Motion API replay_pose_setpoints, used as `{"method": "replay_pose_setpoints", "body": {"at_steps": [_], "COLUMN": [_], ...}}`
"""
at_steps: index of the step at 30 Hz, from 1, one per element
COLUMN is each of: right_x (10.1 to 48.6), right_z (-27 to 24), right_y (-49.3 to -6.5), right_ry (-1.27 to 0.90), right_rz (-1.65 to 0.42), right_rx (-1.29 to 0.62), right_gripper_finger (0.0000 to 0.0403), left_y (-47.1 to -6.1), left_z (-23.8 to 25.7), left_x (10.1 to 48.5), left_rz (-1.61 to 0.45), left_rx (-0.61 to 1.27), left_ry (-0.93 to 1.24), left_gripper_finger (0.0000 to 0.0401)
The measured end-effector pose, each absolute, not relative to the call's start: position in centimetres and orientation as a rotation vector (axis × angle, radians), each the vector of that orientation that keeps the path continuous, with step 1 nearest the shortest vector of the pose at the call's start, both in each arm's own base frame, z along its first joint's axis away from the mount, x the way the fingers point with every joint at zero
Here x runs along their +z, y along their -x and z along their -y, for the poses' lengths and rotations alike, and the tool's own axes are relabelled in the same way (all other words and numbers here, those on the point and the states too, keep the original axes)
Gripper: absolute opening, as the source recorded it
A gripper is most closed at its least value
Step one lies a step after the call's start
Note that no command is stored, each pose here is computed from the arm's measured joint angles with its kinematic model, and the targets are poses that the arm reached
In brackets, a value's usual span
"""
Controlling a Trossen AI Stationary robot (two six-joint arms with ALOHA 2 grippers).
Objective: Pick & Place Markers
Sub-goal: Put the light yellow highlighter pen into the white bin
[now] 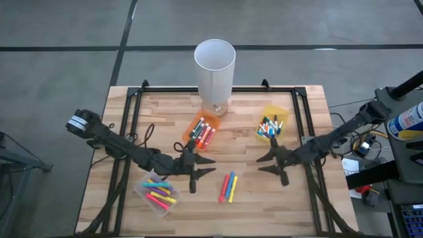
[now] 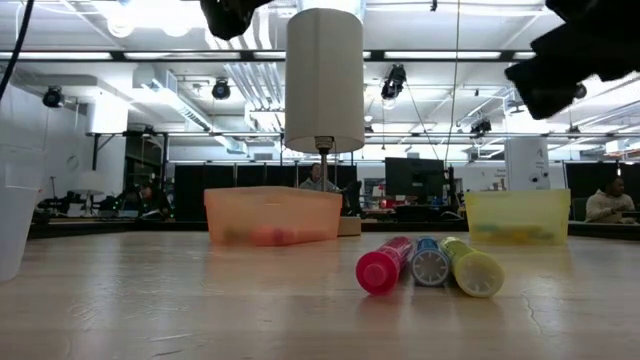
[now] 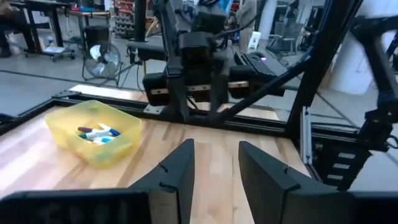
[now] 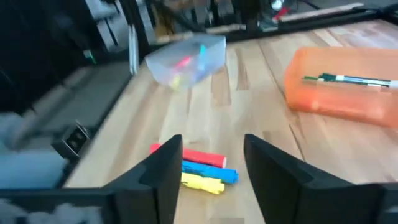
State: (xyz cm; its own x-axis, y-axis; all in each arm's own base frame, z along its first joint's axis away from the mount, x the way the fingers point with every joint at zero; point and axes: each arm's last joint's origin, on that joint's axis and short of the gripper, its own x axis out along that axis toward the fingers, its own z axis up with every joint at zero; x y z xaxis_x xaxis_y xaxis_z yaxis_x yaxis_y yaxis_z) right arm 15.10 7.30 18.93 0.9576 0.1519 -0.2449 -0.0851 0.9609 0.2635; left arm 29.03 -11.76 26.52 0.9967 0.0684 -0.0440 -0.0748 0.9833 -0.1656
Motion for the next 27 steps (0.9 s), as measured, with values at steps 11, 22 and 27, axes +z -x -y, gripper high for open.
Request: {"method": "replay_pose_setpoints", "body": {"at_steps": [11, 22, 27], "right_x": [20.3, 19.6, 18.0], "right_z": [-11.3, -14.8, -15.9], "right_y": [-22.2, -27.7, -29.8], "right_ry": [0.099, 0.329, 0.447], "right_rz": [-0.569, -0.971, -1.027], "right_rx": [0.127, 0.27, 0.326], "right_gripper_finger": [0.0173, 0.0168, 0.0165], "left_y": [-30.0, -29.8, -29.8], "left_z": [11.2, 11.8, 11.8], "left_x": [29.3, 28.9, 29.1], "left_rz": [0.035, 0.006, 0.008], "left_rx": [0.093, 0.026, 0.025], "left_ry": [0.143, 0.154, 0.155], "left_gripper_finger": [0.0119, 0.0119, 0.0119]}}
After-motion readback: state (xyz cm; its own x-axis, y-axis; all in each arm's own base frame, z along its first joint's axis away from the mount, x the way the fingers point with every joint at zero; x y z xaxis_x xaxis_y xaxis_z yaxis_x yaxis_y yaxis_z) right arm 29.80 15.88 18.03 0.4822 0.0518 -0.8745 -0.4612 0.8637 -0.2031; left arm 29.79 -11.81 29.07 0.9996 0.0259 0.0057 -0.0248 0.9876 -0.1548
